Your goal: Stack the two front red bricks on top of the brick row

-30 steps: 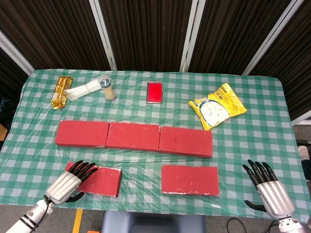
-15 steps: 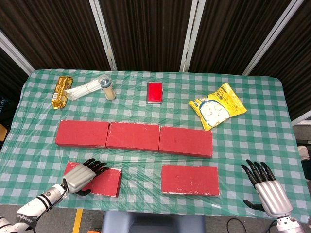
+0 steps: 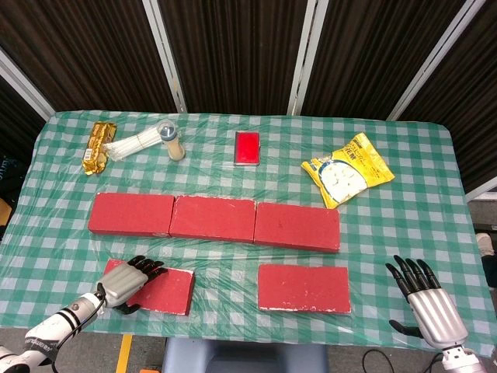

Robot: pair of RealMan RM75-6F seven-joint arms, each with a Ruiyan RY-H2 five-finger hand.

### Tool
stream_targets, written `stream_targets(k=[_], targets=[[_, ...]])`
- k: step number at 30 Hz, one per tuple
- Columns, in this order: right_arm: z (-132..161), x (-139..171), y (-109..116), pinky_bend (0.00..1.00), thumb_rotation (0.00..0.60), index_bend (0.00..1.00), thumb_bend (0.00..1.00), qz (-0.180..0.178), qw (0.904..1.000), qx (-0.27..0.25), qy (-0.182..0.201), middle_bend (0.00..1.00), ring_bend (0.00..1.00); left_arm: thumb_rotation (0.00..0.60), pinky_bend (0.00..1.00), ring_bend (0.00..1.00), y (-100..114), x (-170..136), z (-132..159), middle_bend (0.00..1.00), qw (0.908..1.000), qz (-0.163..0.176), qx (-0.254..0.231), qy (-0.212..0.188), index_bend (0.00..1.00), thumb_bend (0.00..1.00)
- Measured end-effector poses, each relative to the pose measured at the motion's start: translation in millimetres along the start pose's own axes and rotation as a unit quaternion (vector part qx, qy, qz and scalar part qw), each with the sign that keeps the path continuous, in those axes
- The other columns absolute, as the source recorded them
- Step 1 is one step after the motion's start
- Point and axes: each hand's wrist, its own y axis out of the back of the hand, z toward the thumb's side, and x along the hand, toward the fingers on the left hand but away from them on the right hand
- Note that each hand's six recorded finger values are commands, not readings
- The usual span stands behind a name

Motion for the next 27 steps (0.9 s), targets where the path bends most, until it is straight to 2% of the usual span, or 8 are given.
stream_targets(k=[27], targets=[[1.3, 1.2, 0.4, 0.00, 0.559, 0.00, 0.18, -0.003, 1.0000, 0.000, -0.001, 0.00, 0.00, 0.600, 0.00, 0.00, -18.3, 2.2, -12.9, 0.00, 0.9999, -0.003, -0.015, 0.006, 0.00, 0.33]])
